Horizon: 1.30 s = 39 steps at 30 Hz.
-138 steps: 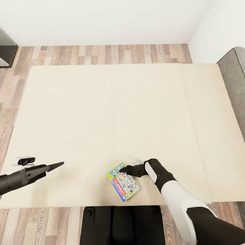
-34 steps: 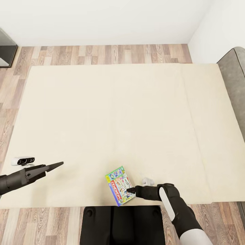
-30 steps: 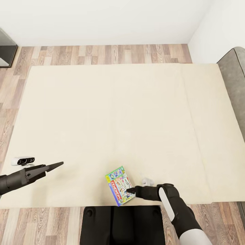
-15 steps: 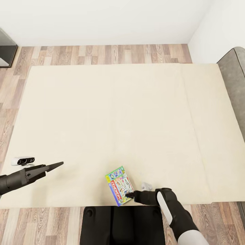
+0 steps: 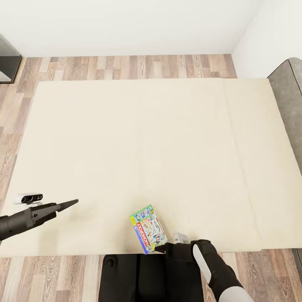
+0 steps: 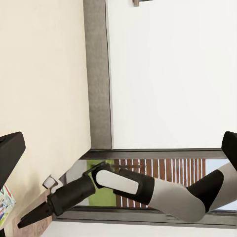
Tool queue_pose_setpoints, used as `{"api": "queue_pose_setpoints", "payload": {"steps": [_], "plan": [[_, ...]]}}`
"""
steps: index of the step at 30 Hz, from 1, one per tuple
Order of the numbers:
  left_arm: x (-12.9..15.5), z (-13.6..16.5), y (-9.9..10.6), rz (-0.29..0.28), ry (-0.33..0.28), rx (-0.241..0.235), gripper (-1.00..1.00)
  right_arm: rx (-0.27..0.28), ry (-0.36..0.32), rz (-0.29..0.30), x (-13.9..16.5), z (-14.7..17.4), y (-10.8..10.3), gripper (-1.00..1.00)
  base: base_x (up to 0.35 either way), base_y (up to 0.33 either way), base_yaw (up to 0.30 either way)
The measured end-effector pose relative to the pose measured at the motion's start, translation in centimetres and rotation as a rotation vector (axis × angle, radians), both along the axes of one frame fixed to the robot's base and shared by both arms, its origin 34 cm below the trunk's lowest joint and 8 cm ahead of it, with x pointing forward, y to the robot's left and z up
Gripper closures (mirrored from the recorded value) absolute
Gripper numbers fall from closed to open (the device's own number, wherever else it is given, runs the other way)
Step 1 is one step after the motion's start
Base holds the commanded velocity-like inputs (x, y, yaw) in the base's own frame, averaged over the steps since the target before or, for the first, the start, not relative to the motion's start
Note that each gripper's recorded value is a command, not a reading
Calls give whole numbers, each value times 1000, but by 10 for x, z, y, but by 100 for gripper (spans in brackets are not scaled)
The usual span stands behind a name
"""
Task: Put all the toys in the child's room - the three board games (two on the bed and one on the table), the two jigsaw puzzles on the table, and the tennis ball on the table - inside the toy box on the table in the child's room.
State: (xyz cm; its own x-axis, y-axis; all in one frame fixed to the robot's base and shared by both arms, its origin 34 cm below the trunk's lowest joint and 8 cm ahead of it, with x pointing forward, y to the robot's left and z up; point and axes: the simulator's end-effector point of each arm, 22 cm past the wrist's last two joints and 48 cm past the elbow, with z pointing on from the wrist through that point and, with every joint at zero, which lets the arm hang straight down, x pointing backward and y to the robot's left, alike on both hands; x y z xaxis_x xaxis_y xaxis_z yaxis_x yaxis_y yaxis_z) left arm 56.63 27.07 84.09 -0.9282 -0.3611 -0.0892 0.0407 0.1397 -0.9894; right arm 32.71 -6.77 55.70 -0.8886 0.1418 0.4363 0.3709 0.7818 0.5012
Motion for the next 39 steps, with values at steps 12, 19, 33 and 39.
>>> {"api": "queue_pose_setpoints", "payload": {"steps": [12,19,33,39], "plan": [[0,0,0,0,0,0,-100,0,-14,-3,5,-2,2,-100,0,0,0],[0,0,0,0,0,1,-100,2,-21,-5,10,-2,3,-100,0,0,0],[0,0,0,0,0,1,-100,10,-59,-9,36,-3,9,-100,0,0,0],[0,0,0,-1,0,1,-100,13,-78,-10,49,-4,11,-100,0,0,0]]}}
